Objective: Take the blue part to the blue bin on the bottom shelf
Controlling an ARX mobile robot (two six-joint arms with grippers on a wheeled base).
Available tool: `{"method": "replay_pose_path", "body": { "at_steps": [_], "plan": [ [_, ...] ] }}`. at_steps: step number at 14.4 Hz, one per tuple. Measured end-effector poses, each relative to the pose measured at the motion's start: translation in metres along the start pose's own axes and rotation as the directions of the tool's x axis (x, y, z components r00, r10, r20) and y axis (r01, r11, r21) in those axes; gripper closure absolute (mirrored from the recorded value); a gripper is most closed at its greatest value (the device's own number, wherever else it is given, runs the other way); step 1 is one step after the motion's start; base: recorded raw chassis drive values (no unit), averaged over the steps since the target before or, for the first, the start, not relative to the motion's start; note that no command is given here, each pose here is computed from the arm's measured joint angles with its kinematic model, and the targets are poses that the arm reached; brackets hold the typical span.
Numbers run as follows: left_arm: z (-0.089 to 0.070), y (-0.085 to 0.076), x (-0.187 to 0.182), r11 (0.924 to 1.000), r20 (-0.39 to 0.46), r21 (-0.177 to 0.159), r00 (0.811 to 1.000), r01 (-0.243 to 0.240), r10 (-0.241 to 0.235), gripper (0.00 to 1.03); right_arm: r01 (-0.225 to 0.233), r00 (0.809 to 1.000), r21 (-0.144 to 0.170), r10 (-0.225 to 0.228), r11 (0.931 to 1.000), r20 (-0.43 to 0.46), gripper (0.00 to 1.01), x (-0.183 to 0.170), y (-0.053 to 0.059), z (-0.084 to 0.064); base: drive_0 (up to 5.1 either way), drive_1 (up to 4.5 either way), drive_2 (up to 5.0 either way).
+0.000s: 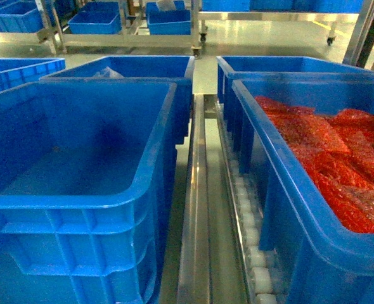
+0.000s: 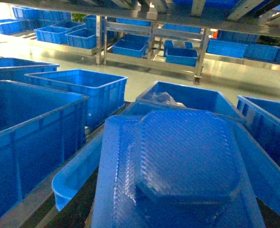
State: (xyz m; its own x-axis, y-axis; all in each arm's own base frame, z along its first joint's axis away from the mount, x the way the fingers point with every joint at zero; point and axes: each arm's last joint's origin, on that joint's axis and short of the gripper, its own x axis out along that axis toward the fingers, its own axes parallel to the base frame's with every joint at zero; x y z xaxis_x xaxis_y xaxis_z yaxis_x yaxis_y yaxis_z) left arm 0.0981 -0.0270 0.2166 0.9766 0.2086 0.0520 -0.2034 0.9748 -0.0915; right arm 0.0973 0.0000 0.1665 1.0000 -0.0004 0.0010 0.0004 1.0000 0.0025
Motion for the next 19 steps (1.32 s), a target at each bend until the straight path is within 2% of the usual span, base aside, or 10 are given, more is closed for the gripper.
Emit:
{"method": "replay_pose_path", "body": {
  "at_steps": [13,14,15,16,17,18,19],
  "plan": [
    [0.000,0.000,0.000,1.0000,-0.001,0.000,1.000,0.000,0.000,0.60,0.000,1.000,0.000,0.000,1.0000,0.000,0.03,0.000,0.000,0.000,0.0,0.00,0.0],
    [-0.002,0.000,-0.001,0.9982,-0.066,0.056,0.998,-0.022,0.026,0.60,0.000,1.000,0.000,0.000,1.0000,0.000,0.03,0.000,0.000,0.000,0.0,0.00,0.0],
    [-0.003,-0.004,-0.001,0.9951,-0.118,0.098,0.993,-0.013,0.024,0.60,0.000,1.000,0.000,0.000,1.0000,0.000,0.03,0.000,0.000,0.000,0.0,0.00,0.0],
    [0.002,-0.015,0.022,0.9964,-0.115,0.077,0.993,0.037,-0.028,0.60,-0.001,1.000,0.000,0.001,1.0000,0.000,0.03,0.000,0.000,0.000,0.0,0.00,0.0],
    [0.014,-0.035,0.076,0.9973,-0.098,0.024,0.993,0.070,-0.067,0.59,0.000,1.000,0.000,0.000,1.0000,0.000,0.03,0.000,0.000,0.000,0.0,0.00,0.0],
    [0.005,-0.045,0.094,0.9951,-0.143,0.022,0.985,0.096,-0.092,0.46,0.000,1.000,0.000,0.000,1.0000,0.000,0.03,0.000,0.000,0.000,0.0,0.00,0.0],
    [-0.014,-0.046,0.097,0.9934,-0.231,0.054,0.969,0.101,-0.086,0.33,0.000,1.000,0.000,0.000,1.0000,0.000,0.03,0.000,0.000,0.000,0.0,0.00,0.0]
  ]
}}
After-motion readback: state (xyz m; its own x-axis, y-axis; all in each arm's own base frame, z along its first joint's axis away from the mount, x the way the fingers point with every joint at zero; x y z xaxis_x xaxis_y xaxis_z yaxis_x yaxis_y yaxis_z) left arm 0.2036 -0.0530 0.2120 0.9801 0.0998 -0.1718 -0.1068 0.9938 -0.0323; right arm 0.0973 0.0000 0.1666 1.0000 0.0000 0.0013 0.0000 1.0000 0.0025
